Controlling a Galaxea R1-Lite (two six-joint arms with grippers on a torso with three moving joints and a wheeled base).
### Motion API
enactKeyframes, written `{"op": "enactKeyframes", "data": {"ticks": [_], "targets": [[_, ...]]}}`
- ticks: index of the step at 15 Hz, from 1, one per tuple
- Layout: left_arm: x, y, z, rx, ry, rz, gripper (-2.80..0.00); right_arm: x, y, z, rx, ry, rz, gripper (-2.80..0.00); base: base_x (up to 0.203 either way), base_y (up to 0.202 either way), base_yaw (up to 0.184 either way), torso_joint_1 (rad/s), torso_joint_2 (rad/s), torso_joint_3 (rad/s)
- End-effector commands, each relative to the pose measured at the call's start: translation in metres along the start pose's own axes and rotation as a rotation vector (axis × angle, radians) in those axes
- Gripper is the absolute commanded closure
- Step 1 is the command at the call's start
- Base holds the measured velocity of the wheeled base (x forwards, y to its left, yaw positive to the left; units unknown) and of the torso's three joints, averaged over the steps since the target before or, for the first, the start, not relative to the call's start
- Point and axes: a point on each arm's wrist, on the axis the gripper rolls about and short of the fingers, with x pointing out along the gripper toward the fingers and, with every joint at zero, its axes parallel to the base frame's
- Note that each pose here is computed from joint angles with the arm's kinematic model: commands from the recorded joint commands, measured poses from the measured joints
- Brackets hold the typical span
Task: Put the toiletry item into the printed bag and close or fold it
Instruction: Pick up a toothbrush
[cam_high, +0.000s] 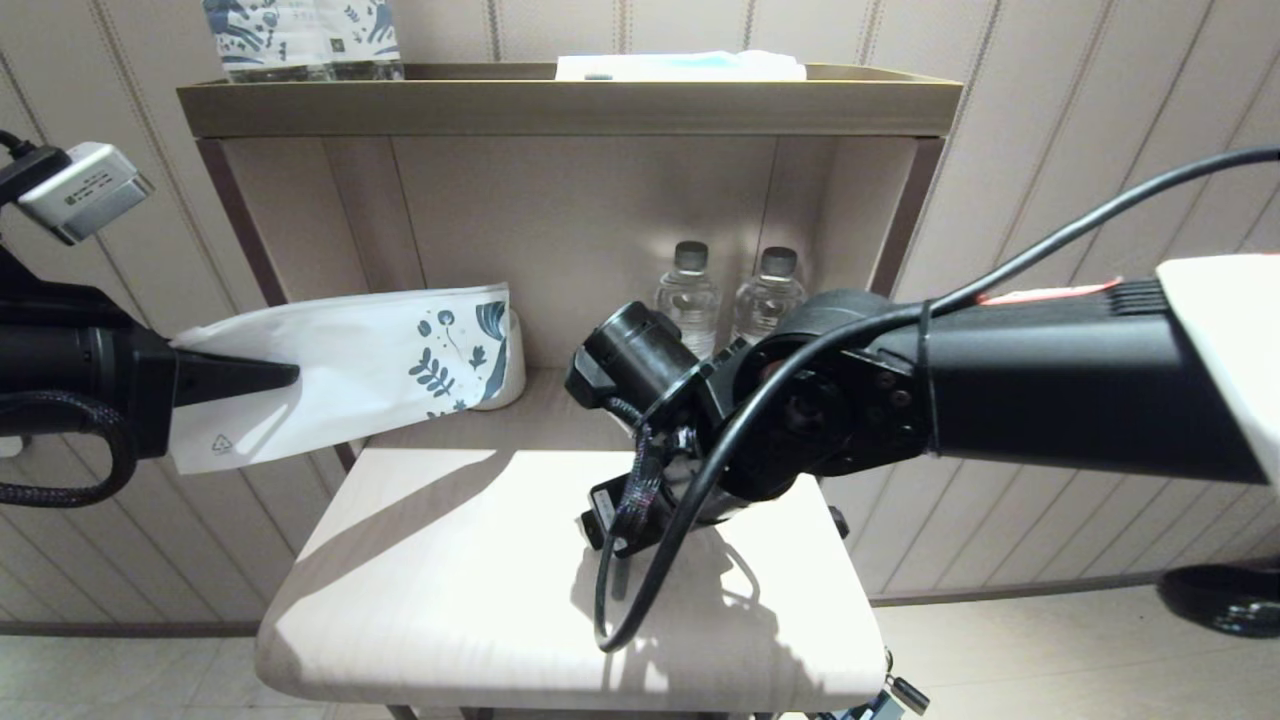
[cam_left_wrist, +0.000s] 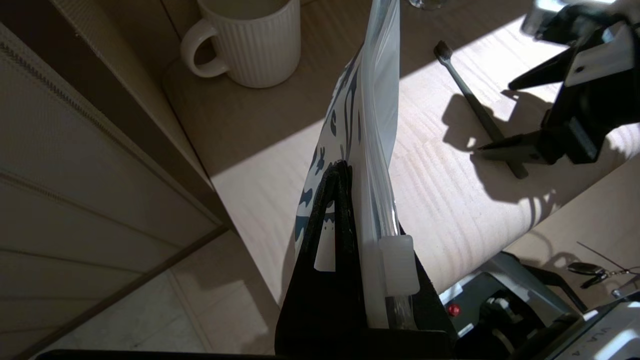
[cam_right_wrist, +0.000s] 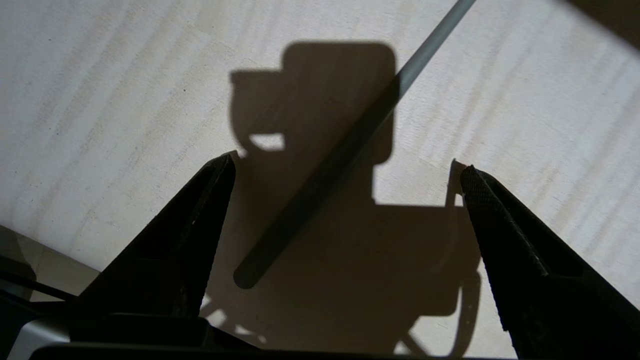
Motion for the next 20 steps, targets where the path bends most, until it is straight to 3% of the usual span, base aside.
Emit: {"op": "enactKeyframes", "data": {"ticks": [1,4,10,11,20], "targets": [[-0.003,-0.002,0.000,0.005,-0.007,-0.002,0.00,0.019,0.007,-0.005,-0.004,0.036,-0.010,-2.80,0.000,0.000,0.000,0.000,0.00,0.000],[-0.001,-0.002,-0.001,0.002,0.000,-0.006,0.00,0.019,0.008,-0.001,0.028,0.024,-0.007,-2.80,0.000,0.000,0.000,0.000,0.00,0.000],[0.000,-0.002,-0.004,0.000,0.006,-0.010,0.00,0.029,0.011,-0.003,0.018,0.030,-0.035,-2.80,0.000,0.000,0.000,0.000,0.00,0.000],[-0.001,-0.002,-0.003,0.001,0.003,-0.010,0.00,0.030,0.010,-0.005,0.017,0.038,-0.038,-0.04,0.000,0.000,0.000,0.000,0.00,0.000],[0.001,-0.001,-0.004,0.001,0.008,-0.019,0.00,0.027,0.008,-0.004,0.028,0.037,-0.038,0.00,0.000,0.000,0.000,0.000,0.00,0.000]]}}
